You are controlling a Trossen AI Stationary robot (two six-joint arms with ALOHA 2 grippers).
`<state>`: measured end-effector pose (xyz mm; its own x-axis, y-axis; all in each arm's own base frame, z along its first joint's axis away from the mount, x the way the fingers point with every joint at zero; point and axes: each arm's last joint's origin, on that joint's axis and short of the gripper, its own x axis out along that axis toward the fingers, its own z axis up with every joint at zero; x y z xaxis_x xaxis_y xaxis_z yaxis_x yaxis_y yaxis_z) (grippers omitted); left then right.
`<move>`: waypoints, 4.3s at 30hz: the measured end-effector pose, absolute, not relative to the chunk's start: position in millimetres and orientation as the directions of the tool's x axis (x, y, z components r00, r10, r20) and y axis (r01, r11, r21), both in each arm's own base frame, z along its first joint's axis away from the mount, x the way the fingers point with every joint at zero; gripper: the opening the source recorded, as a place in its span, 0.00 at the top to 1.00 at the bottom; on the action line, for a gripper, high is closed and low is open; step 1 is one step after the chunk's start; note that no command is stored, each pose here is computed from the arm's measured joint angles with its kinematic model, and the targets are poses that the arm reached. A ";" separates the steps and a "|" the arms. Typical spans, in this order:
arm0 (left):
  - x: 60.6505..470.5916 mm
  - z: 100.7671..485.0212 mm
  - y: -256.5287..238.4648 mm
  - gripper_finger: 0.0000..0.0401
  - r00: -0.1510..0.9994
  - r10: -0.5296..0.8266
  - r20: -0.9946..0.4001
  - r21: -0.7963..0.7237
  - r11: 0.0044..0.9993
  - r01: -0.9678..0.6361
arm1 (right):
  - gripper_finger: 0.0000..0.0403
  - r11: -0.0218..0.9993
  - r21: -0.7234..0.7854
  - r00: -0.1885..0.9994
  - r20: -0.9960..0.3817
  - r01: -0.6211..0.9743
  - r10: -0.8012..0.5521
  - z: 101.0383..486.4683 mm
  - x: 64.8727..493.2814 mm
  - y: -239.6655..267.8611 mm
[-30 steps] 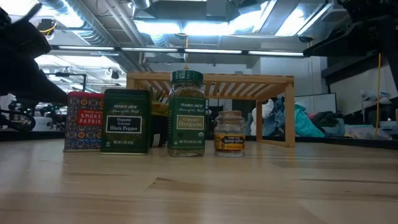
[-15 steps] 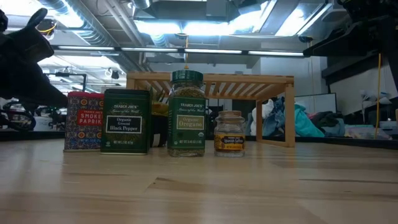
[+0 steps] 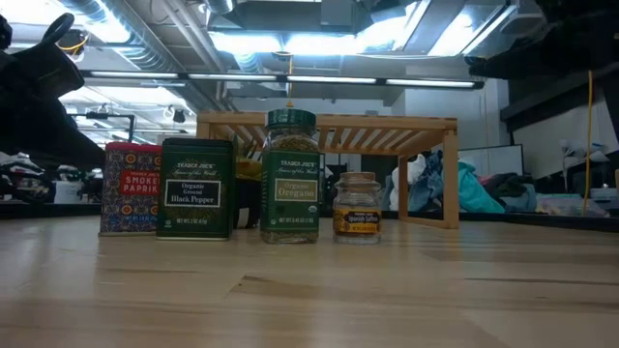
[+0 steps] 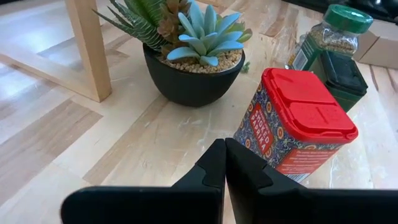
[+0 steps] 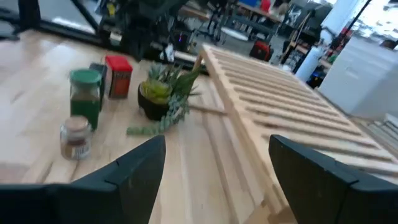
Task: Shelf spices
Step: Put the brown seasoning bottle on the shelf
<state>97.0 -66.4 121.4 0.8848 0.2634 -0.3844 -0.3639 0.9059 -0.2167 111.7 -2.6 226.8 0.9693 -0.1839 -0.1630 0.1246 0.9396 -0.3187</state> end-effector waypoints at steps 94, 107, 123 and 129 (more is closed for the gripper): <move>94.5 117.4 -64.3 0.99 0.867 0.264 -0.422 -0.125 0.930 -0.344 | 0.37 0.955 0.289 0.783 -0.607 0.064 0.131 107.2 313.1 71.8; 94.4 116.7 -64.9 0.99 0.865 0.242 -0.439 -0.099 0.944 -0.314 | 0.37 0.955 0.291 0.791 -0.598 0.062 0.130 103.2 338.4 77.5; 94.4 116.5 -65.0 0.99 0.865 0.239 -0.442 -0.084 0.949 -0.305 | 0.46 0.953 0.298 0.782 -0.607 0.061 0.140 102.9 338.2 77.7; 94.3 116.5 -65.0 0.99 0.864 0.239 -0.442 -0.084 0.949 -0.305 | 0.52 0.951 0.304 0.783 -0.605 0.055 0.147 103.3 338.3 78.0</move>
